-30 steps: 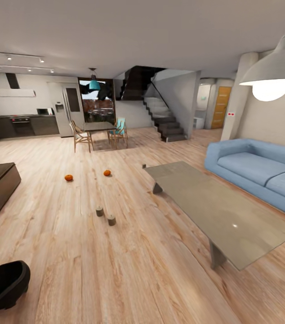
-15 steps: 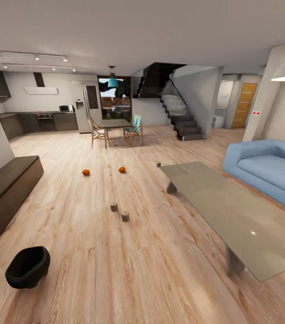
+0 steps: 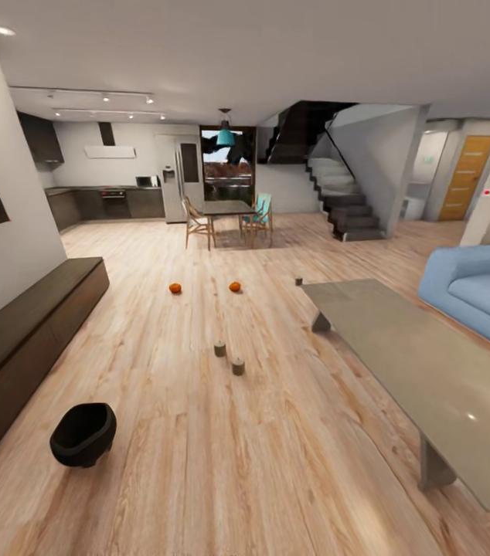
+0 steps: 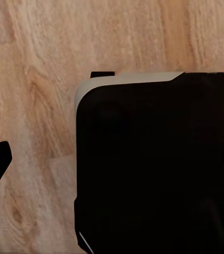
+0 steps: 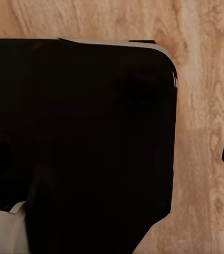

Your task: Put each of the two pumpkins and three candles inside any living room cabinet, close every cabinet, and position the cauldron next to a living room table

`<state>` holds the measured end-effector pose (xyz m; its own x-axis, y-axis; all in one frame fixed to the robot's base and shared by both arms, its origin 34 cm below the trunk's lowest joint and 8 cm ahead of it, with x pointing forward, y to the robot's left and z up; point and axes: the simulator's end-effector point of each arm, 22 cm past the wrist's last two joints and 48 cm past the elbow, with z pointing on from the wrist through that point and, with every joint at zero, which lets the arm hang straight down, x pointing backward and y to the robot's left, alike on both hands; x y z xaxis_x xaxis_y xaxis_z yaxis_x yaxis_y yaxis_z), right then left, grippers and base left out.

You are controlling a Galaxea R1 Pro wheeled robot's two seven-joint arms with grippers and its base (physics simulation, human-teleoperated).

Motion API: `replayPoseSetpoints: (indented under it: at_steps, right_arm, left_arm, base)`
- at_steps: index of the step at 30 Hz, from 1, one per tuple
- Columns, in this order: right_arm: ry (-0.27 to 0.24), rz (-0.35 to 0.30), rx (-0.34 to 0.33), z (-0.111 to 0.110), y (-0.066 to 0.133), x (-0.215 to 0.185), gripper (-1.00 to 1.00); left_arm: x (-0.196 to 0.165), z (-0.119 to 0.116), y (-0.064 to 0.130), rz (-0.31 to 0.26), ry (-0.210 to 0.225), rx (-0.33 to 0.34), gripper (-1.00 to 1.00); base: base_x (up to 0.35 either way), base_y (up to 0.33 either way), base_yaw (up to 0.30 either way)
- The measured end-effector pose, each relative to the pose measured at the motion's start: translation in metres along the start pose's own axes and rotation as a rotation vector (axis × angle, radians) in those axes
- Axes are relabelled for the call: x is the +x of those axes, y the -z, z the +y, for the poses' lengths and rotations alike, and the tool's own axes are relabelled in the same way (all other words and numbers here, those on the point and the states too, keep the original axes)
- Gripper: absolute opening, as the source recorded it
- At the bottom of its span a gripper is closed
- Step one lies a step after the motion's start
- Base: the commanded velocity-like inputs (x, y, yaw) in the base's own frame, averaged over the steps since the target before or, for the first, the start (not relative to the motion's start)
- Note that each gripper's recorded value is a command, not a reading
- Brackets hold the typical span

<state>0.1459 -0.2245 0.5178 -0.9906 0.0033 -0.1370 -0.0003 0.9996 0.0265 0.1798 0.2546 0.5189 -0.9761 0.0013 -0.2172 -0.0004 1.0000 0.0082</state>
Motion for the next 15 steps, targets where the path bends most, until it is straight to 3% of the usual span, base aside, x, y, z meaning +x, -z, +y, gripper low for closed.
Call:
replayPoseSetpoints:
  at_steps: [15]
  right_arm:
    - [-0.001,0.014,0.0,-0.0001,0.0006,0.0053,1.0]
  left_arm:
    - [0.0055,0.0,0.0007,0.015,0.0,0.0,1.0]
  base:
    - [0.0,0.0,0.244]
